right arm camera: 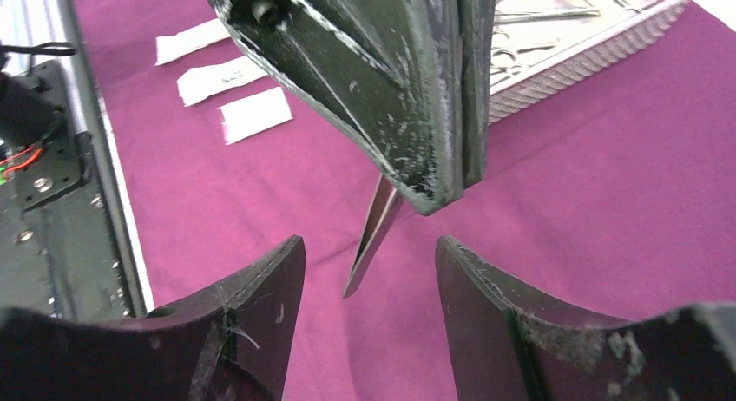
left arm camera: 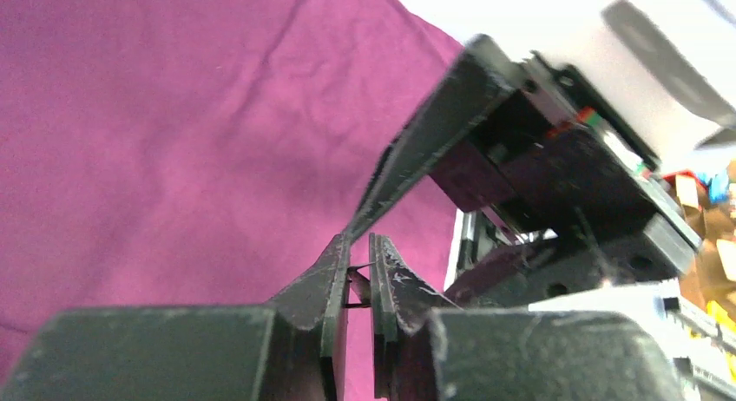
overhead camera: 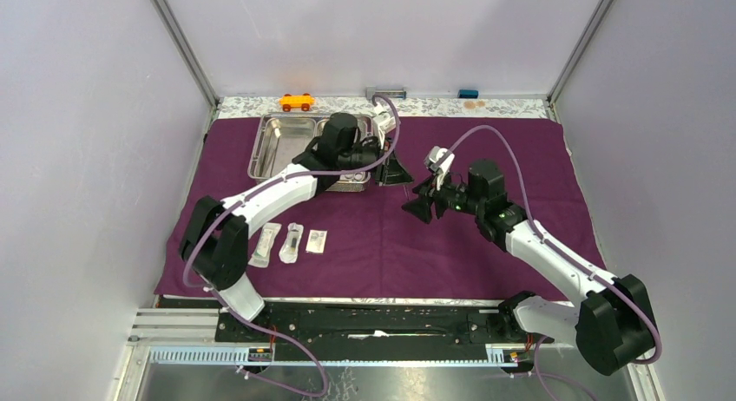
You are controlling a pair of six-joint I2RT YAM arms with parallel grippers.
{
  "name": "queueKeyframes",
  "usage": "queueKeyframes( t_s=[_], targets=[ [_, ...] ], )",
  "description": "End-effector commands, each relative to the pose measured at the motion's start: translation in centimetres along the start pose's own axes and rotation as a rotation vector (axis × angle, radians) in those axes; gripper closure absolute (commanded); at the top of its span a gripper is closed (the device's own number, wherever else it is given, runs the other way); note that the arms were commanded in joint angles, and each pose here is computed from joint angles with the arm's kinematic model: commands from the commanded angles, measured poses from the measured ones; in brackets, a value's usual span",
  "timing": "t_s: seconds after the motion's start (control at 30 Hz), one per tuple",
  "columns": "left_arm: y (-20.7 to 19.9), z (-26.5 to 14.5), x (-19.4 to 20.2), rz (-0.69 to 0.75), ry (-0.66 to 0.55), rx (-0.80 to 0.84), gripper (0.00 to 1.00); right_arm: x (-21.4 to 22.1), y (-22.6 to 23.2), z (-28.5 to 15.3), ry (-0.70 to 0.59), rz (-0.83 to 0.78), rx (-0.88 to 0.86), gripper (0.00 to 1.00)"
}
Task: Open and lay out the surgical kit
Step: Place the medical item in the surgical kit.
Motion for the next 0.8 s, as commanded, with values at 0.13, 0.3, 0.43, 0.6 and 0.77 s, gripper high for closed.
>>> queueKeyframes(
  t_s=[0.13, 0.3, 0.43, 0.6, 0.77],
  targets=[
    [-5.0, -3.0, -2.3, 0.28, -0.131, 0.215, 0.98, -0.8, 2.2, -0.3, -0.062, -0.037, -0.229, 0.35],
    [-5.5, -3.2, -1.9, 0.269, -0.132, 0.245, 0.98, -1.0, 2.6, -0.3, -0.08, -0.015, -0.266, 0.43],
    [-5.8, -3.3, -1.7, 0.268, -0.141, 0.269, 0.98, -1.3, 2.8, -0.3, -0.089, 0.007, -0.295, 0.57],
    [-5.8, -3.3, -1.5, 0.274, -0.145, 0.275, 0.99, -1.4, 2.9, -0.4, -0.094, 0.017, -0.306, 0.73],
    [-5.6, -3.2, -2.1, 0.258, -0.176, 0.241, 0.9, -1.5, 2.7, -0.4, -0.102, 0.035, -0.279, 1.0]
  ],
)
Point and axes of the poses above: each gripper's point midway between its finger pads, its own z axis out along the fingers, its own y axis along the line the jaws close on, x = y × z, the point moved 6 cm from there along -z, back along the fingers, and after that the axes turned 2 degrees about z, right-handed, at the moved point
